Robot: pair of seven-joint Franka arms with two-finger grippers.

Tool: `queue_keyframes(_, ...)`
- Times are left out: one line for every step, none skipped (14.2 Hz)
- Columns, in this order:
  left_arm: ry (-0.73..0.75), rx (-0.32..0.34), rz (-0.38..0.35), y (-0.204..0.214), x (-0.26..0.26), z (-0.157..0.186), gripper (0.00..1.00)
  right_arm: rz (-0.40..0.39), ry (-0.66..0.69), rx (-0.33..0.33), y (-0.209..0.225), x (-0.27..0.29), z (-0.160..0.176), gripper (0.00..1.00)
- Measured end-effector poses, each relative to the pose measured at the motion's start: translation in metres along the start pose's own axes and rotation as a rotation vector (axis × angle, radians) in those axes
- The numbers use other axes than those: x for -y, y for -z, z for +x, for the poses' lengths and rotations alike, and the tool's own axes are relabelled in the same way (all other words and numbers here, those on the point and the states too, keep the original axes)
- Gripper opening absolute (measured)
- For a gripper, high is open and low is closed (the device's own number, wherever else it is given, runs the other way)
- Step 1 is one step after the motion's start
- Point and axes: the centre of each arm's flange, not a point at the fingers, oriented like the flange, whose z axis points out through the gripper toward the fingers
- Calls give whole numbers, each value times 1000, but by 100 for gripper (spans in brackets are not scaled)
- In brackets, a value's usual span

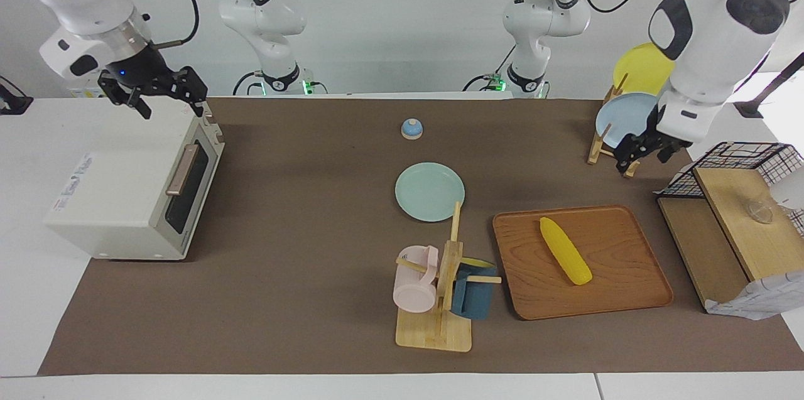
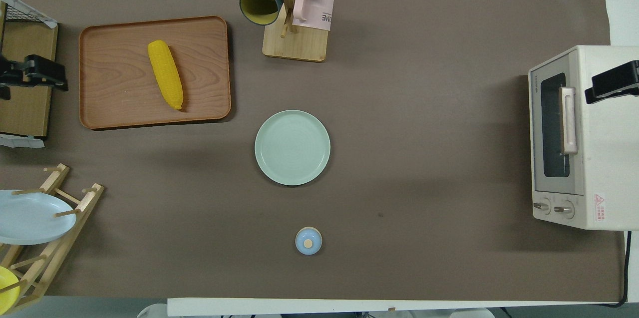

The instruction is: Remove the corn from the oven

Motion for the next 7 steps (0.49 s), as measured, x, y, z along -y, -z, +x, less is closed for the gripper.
queue_keyframes(-37, 18, 0, 16, 4, -9, 100, -2, -19, -1, 6, 0, -3, 100)
queue_keyframes(-59, 33, 0, 27, 6, -16, 100, -3, -29, 3, 7, -1, -4, 100)
queue_keyframes(-68, 45, 0, 33, 6, -19, 100, -3, -32, 10, 3, 0, -3, 100)
queue_keyframes(-75, 50, 0, 35, 6, -20, 100, -4, -32, 11, -2, 0, -1, 100)
queue_keyframes(-78, 50, 0, 36, 5, -20, 100, -4, -30, 9, -8, 1, 1, 100)
queue_keyframes(-80, 51, 1, 35, 5, -20, 100, -5, -30, 10, -14, 1, 3, 100)
queue_keyframes(-82, 51, 1, 35, 5, -20, 100, -5, -31, 12, -17, 1, 3, 100)
